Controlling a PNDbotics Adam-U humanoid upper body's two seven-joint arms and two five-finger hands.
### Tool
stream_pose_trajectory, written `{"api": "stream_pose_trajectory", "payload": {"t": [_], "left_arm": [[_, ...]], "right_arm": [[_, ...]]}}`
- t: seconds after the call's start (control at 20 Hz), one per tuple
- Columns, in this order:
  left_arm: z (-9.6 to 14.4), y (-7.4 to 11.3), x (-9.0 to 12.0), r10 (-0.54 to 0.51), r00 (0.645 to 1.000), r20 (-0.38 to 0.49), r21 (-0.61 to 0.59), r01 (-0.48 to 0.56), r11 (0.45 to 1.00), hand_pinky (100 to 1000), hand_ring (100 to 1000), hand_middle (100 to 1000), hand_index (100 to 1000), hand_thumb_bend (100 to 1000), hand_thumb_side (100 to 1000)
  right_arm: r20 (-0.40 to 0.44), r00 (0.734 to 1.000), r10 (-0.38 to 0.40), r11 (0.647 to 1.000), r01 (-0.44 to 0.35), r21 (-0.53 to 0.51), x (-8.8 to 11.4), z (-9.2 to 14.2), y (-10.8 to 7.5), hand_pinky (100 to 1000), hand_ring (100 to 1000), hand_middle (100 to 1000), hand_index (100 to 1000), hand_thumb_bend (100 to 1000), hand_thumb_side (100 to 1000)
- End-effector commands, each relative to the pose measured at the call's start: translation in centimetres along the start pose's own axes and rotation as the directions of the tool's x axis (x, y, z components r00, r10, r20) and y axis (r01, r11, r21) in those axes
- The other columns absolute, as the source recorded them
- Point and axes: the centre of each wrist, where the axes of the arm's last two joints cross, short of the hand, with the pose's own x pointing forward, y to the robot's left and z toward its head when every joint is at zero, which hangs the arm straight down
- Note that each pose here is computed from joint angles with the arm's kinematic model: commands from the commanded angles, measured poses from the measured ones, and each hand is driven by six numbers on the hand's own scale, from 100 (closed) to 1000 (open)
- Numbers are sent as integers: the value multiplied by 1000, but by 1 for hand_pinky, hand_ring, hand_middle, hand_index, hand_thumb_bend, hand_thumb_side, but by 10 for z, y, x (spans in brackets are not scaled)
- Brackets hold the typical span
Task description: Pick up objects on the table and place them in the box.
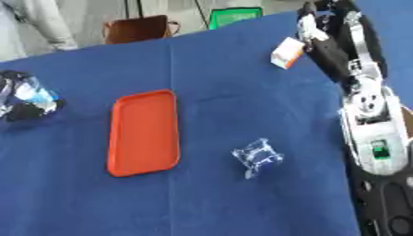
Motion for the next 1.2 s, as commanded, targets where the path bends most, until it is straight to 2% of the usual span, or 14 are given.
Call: {"api": "stream_pose_trajectory", "payload": {"t": [0.05,0.1,0.15,0.2,0.25,0.3,0.35,0.4,0.55,0.7,0.75,1.05,1.2], "left_arm": [[-5,23,-10,-8,1000,-15,50,9,999,596,663,728,839,556,531],[-5,23,-11,-3,1000,-20,54,4,999,596,663,728,839,556,531],[-6,23,-11,3,1000,-26,56,-2,998,543,620,704,833,455,476],[-6,23,-12,10,999,-31,58,-8,998,543,620,704,833,455,476],[-5,23,-12,17,999,-35,60,-15,998,507,589,683,826,382,437],[-5,22,-13,24,999,-38,62,-22,998,507,589,683,826,382,437],[-5,23,-13,34,998,-43,67,-31,997,415,494,613,798,149,313],[-5,23,-13,49,997,-51,78,-45,996,405,485,607,795,119,301],[-5,24,-13,91,994,-66,104,-84,991,351,436,577,779,100,242],[-4,24,-14,126,989,-74,120,-117,986,331,420,574,777,100,230],[-4,23,-14,137,988,-74,123,-128,984,300,410,582,776,100,217],[-1,31,-11,225,973,-56,150,-214,965,288,398,581,773,100,241],[4,45,-5,244,970,-9,166,-239,957,285,395,582,775,100,238]], "right_arm": [[32,999,-1,1000,1,4,7,-7,-1,701,518,635,854,100,551],[32,999,-2,1000,1,4,7,-7,-1,701,518,635,854,100,551],[32,1000,-2,1000,1,4,7,-7,-1,701,518,635,854,100,552],[31,1000,-2,1000,2,4,7,-7,-1,701,518,635,854,100,552],[31,1000,-2,1000,2,3,7,-7,-1,701,518,635,854,100,552],[31,1000,-2,1000,2,3,7,-7,-1,701,518,635,854,100,552],[31,1000,-1,1000,1,3,7,-7,-1,701,518,635,854,100,553],[30,1000,-1,1000,1,2,7,-6,-1,701,518,635,854,100,554],[30,1000,-1,1000,1,1,7,-6,-1,701,518,635,854,100,554],[29,1000,-1,1000,1,1,7,-6,-1,701,518,635,854,100,555],[29,1000,-1,1000,1,1,7,-6,-1,701,518,635,854,100,556],[27,1000,0,1000,0,-4,7,-5,-2,701,518,635,854,100,557],[25,1000,2,1000,-2,-7,6,-5,-3,701,518,635,854,100,558]]}}
